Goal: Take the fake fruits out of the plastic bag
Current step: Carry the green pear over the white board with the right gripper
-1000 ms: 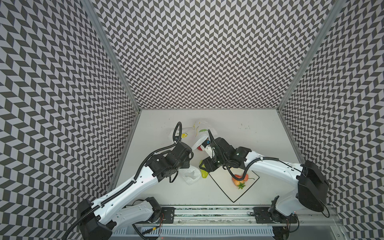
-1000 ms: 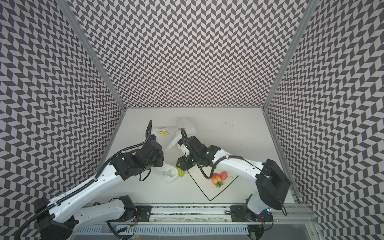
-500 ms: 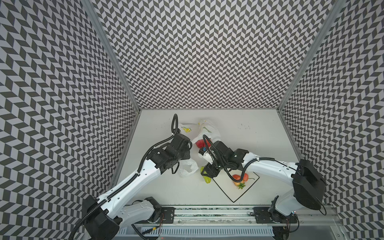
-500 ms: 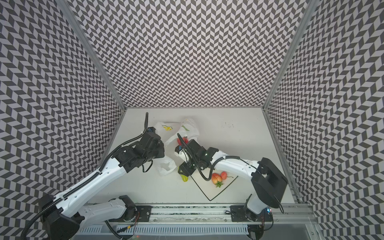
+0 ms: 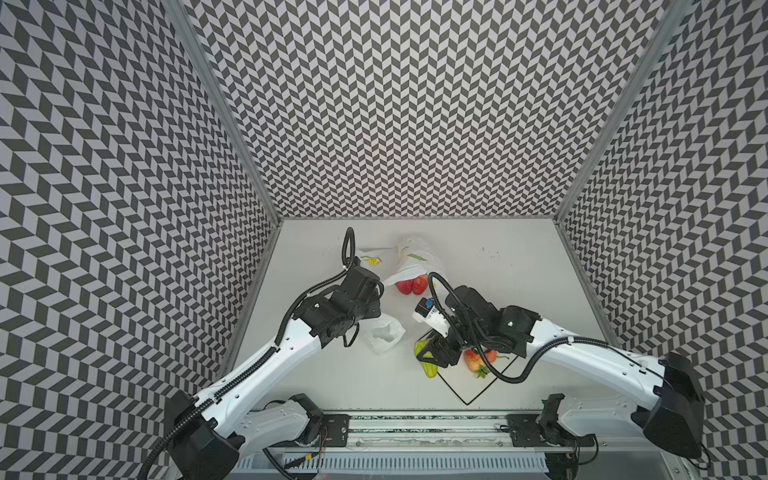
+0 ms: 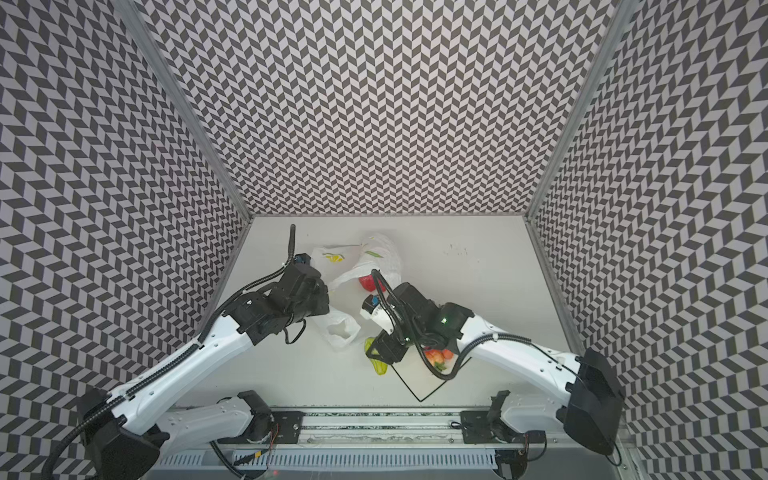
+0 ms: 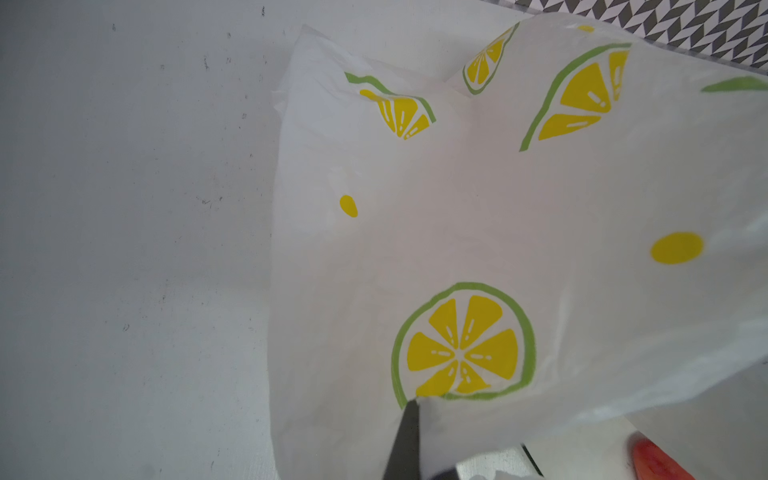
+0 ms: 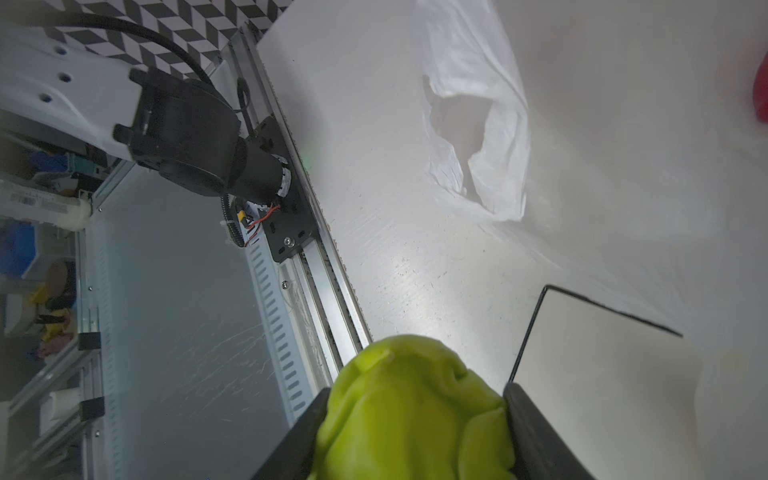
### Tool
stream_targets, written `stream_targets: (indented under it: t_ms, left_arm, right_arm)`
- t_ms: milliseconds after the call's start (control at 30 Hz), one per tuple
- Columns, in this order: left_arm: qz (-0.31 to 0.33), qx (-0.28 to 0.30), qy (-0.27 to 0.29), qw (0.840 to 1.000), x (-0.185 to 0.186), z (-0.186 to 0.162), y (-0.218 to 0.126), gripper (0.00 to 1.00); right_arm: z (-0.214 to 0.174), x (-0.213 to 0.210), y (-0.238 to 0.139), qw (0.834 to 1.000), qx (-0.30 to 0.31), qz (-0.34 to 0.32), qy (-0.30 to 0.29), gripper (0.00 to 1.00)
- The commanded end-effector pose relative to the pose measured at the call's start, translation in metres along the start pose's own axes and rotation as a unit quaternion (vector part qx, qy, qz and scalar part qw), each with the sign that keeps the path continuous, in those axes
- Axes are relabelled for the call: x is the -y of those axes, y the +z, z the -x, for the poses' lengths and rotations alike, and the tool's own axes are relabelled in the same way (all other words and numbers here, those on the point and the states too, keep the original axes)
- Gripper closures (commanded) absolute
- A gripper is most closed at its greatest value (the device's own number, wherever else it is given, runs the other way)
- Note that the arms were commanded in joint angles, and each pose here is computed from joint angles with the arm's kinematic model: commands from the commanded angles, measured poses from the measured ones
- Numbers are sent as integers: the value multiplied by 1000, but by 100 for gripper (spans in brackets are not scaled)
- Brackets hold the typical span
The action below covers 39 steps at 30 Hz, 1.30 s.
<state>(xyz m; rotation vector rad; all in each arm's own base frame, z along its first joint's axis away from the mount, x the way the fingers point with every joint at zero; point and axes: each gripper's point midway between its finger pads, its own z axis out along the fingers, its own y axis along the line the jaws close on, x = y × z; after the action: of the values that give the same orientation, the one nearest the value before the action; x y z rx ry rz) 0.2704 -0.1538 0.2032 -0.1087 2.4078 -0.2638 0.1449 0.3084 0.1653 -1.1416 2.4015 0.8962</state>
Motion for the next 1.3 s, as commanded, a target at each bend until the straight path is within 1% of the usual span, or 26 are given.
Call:
stream_targets:
  t_ms: [0,67,167,400,500,733,933,1033,1100,1267]
  left_arm:
    - [9,17,-18,1000,-7,6,-8,100]
    - [9,17,-19,1000,-8,5,-7,100]
    - [12,14,-18,1000,-9,3,-6,100]
    - [13,17,-16,1000,-9,6,-8,100]
    - [14,16,-12,1000,-9,6,-7,100]
    - [18,12,-10,1000,-10,6,-6,100]
    - [18,11,-10,1000,-9,6,-5,100]
    - [20,11,-10,1000,-10,6,-6,100]
    - [19,12,-9,1000,-9,7,-6,100]
    - [20,13,-8,1000,-9,8,-6,100]
  right_arm:
    - [-27,15,-8,992,-36,-51,109,48]
    - [-36,22,-10,986,-32,-70,150,48]
    - [-49,31,-12,978,-34,-94,184,49]
    - [-84,69,-9,956,-85,-201,195,48]
    - [-95,79,-4,950,-102,-224,190,48]
    - [-94,80,14,957,-95,-208,181,45]
    - [-94,88,29,956,-88,-213,183,41]
    - [-95,90,33,955,-89,-214,184,36]
    - [-95,91,32,955,-88,-217,183,30]
    - [-85,88,21,956,-73,-222,179,20]
